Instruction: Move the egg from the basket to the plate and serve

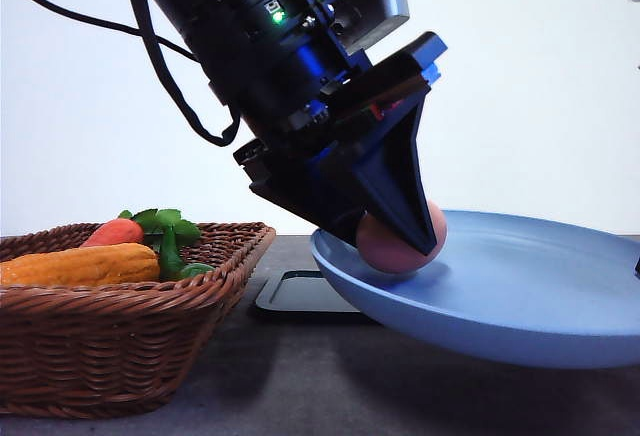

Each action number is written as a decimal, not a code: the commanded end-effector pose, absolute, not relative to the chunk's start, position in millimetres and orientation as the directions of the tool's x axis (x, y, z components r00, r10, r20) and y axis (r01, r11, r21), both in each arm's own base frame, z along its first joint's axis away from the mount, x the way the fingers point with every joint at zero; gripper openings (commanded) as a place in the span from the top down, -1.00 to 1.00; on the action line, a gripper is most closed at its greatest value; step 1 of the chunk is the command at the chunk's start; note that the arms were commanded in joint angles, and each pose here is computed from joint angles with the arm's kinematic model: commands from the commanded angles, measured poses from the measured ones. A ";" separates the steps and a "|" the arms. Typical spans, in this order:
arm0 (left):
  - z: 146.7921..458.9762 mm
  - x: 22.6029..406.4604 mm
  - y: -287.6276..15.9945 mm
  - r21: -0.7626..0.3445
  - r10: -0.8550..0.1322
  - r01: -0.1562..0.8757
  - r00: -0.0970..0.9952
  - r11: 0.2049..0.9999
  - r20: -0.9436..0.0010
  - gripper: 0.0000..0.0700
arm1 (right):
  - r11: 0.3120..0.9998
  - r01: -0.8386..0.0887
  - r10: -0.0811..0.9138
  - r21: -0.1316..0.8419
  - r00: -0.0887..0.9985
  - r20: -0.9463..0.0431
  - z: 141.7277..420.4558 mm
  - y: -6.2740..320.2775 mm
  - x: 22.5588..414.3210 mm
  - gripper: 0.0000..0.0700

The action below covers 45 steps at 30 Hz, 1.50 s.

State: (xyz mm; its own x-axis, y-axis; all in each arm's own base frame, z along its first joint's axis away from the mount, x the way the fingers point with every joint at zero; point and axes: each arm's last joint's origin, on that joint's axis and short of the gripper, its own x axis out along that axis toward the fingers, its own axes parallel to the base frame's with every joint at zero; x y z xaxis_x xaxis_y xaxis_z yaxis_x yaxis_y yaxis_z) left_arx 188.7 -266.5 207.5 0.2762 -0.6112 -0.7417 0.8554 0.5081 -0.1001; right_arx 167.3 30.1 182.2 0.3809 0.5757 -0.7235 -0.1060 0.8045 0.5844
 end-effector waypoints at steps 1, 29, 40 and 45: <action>208.5 188.8 -272.2 -0.094 -0.622 0.865 0.275 0.493 -0.733 0.51 | 0.798 -0.119 0.585 0.591 0.388 -0.712 186.0 31.2 170.3 1.00; 317.2 147.2 -202.8 -0.026 -0.719 0.841 0.445 0.540 -0.534 -0.12 | 0.810 -0.101 0.575 0.578 0.335 -0.746 204.1 36.5 235.3 1.00; 359.5 103.8 -142.4 -0.032 -0.751 0.818 0.511 0.574 -0.419 -0.12 | 0.819 -0.075 0.562 0.569 0.300 -0.770 192.1 45.1 335.7 1.00; 366.5 91.7 -122.1 0.000 -0.711 0.774 0.581 0.633 -0.395 -0.12 | 0.822 -0.055 0.557 0.566 0.279 -0.782 176.1 46.8 363.2 1.00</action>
